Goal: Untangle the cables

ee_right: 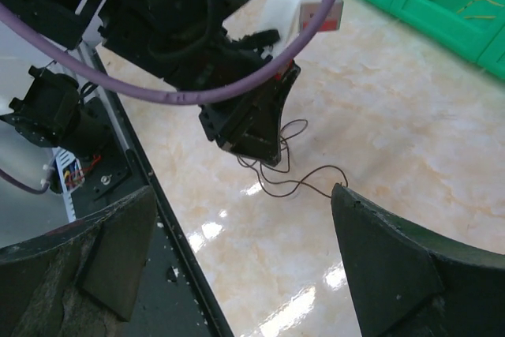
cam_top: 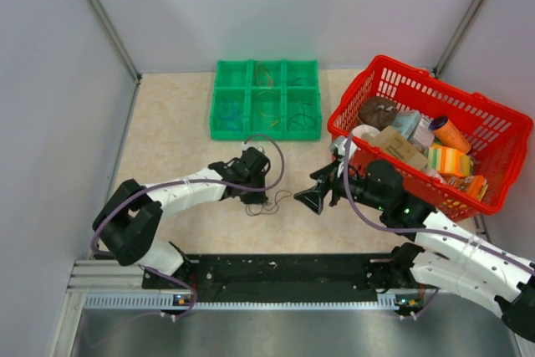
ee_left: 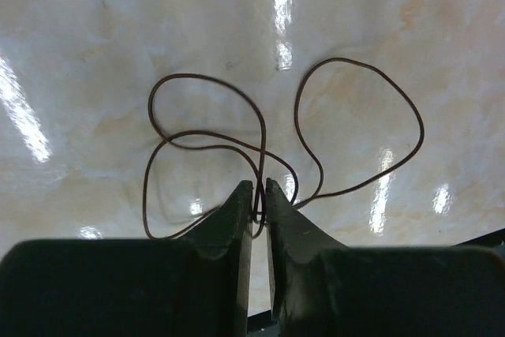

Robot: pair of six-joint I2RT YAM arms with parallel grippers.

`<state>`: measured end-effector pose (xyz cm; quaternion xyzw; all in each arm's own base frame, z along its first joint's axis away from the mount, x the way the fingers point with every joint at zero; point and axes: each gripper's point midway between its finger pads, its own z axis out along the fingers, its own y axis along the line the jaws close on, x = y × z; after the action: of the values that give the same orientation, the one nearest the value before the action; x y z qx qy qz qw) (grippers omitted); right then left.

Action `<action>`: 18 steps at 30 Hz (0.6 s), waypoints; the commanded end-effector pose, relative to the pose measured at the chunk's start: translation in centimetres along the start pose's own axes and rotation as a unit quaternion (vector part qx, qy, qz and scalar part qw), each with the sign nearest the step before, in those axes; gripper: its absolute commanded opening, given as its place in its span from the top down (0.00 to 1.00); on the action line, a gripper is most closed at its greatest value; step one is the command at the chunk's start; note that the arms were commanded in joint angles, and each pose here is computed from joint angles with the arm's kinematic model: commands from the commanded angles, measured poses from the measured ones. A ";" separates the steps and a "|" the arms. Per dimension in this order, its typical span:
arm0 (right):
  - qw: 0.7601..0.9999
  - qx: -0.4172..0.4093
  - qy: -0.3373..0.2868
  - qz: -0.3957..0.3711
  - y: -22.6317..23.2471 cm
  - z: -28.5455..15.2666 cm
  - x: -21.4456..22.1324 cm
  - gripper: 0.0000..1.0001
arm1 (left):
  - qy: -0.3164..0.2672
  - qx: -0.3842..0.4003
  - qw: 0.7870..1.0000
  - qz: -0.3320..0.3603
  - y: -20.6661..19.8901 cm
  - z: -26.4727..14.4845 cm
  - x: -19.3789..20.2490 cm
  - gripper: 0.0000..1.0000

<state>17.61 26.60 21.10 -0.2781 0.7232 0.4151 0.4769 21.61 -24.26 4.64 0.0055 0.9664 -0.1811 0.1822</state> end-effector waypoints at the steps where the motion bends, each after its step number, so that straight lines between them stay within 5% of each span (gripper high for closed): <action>1: 1.000 0.003 -0.022 -0.012 0.2 -0.5 -1.0 0.09 | -0.055 -0.007 0.998 0.015 -2.5 -0.3 -1.8 0.77; 10: 1.000 0.003 -0.022 -0.012 0.2 -0.6 -0.9 0.09 | -0.078 -0.010 0.995 0.057 -3.2 -1.8 -0.5 0.44; 13: 1.000 0.002 -0.025 -0.013 0.3 -0.7 -1.1 0.09 | -0.075 -0.002 0.993 0.087 -3.3 -2.5 0.1 0.13; 18: 0.999 0.007 -0.034 -0.015 0.3 -1.2 -1.5 0.09 | -0.033 -0.013 0.987 0.158 -3.5 -2.9 1.2 0.04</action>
<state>17.48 25.87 21.19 -0.2713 0.7245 0.4079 0.4849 19.74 -26.30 7.06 0.0864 0.9536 -0.1510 0.2457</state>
